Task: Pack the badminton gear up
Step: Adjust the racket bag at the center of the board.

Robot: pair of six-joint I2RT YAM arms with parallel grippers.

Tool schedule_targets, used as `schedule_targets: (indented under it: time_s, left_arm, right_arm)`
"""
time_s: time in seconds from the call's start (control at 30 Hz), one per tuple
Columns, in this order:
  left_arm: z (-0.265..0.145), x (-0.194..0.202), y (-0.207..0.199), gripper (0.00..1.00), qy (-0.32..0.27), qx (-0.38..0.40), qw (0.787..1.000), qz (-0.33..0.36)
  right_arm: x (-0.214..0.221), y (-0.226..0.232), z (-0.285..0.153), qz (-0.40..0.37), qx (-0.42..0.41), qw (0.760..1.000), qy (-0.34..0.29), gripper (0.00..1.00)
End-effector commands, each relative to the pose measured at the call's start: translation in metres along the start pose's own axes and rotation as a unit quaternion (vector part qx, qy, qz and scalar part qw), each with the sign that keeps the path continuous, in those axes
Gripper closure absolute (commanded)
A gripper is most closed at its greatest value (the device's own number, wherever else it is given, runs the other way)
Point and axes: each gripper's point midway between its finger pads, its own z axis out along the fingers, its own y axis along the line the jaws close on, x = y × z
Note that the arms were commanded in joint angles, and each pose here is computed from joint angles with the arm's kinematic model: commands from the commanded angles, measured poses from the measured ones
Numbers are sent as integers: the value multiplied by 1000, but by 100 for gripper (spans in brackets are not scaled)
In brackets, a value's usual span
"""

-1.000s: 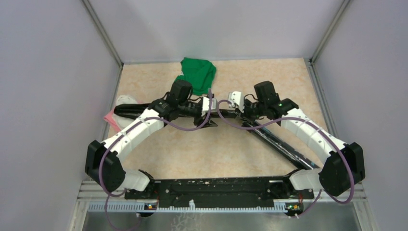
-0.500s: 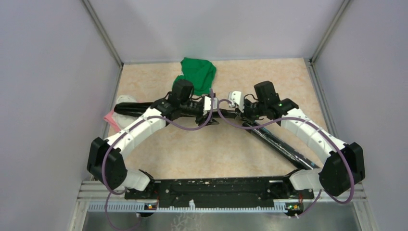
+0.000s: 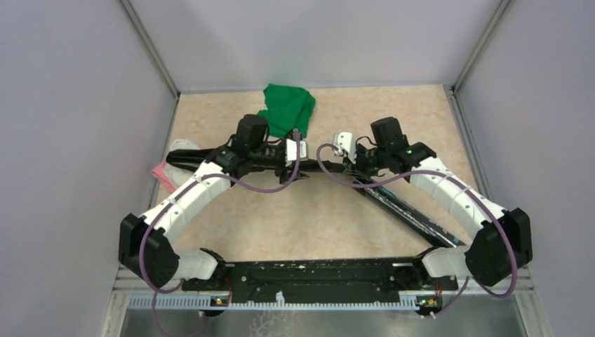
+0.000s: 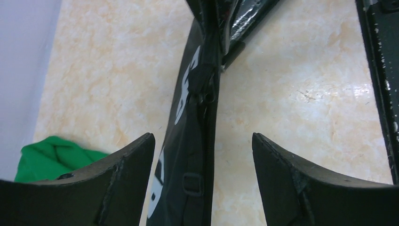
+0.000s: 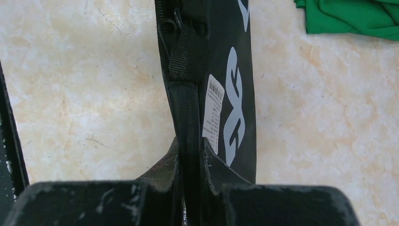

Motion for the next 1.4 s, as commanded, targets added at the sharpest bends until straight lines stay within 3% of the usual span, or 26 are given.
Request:
schedule_targets:
  time_s: [0.0, 0.23, 0.4, 0.57, 0.73, 1.03, 1.37]
  left_arm:
    - [-20, 1, -4, 18, 11, -4, 999, 37]
    - [-41, -5, -34, 19, 23, 32, 998, 54]
    - [-58, 8, -6, 17, 90, -51, 993, 56]
    - [-81, 26, 24, 8, 169, -123, 976, 67]
    - [-98, 50, 34, 8, 227, -164, 957, 72]
    - [-81, 58, 26, 26, 200, -146, 967, 56]
    - [-70, 31, 20, 59, 140, -117, 982, 54]
  right_arm:
    - [-34, -1, -10, 6, -9, 999, -43, 100]
    - [-36, -3, -9, 21, -17, 999, -39, 100]
    - [-39, -6, -11, 18, -15, 999, -41, 100]
    - [-41, -17, -20, 18, -13, 999, -48, 100]
    - [-40, -18, -22, 16, -15, 999, -44, 100]
    - [-39, -22, -21, 20, -17, 999, -45, 100]
    - [-33, -23, -17, 25, -20, 999, -33, 100]
